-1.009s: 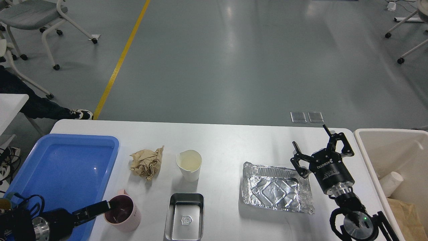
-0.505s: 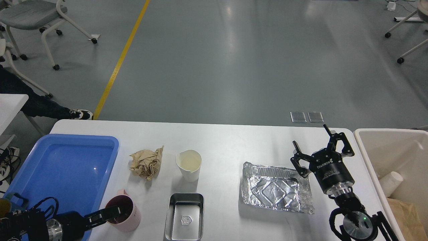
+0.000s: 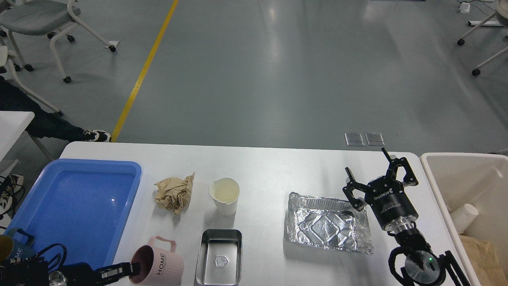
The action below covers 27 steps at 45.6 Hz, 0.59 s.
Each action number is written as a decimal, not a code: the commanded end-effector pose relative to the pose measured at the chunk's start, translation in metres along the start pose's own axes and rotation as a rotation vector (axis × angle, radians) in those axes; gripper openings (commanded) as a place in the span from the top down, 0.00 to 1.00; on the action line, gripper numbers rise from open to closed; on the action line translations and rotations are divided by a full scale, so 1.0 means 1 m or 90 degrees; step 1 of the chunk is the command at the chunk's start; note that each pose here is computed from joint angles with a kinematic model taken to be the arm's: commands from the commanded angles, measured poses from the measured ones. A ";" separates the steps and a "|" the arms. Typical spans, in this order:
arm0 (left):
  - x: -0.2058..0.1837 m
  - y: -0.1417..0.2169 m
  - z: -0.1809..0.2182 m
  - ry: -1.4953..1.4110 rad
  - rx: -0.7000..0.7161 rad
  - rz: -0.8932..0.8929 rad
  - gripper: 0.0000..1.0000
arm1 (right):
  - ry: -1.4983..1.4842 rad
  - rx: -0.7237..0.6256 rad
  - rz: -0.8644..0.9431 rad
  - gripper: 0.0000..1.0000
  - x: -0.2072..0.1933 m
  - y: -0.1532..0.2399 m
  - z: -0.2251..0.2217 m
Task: Tidy desktop
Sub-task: 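Reach the left gripper to the pink mug and grasp its rim, then lift the pink mug with the left gripper over the blue tray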
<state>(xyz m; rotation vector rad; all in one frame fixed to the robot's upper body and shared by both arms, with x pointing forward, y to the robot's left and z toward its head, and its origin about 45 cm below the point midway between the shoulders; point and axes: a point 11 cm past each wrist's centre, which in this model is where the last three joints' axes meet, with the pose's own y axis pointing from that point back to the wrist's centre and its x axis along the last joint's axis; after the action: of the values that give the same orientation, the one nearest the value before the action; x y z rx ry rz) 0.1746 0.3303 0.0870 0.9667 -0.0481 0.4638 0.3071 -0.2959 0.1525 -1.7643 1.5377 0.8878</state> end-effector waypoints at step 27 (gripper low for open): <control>0.061 0.046 0.009 -0.094 0.024 0.054 1.00 | -0.011 -0.010 -0.005 0.00 -0.005 -0.002 0.010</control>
<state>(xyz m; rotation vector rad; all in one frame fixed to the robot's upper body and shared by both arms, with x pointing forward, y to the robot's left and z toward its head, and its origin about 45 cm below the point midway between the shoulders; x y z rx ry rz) 0.2053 0.3494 0.1279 0.9973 -0.1851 0.4598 0.3076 -0.2862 0.1503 -1.7642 1.5202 0.9088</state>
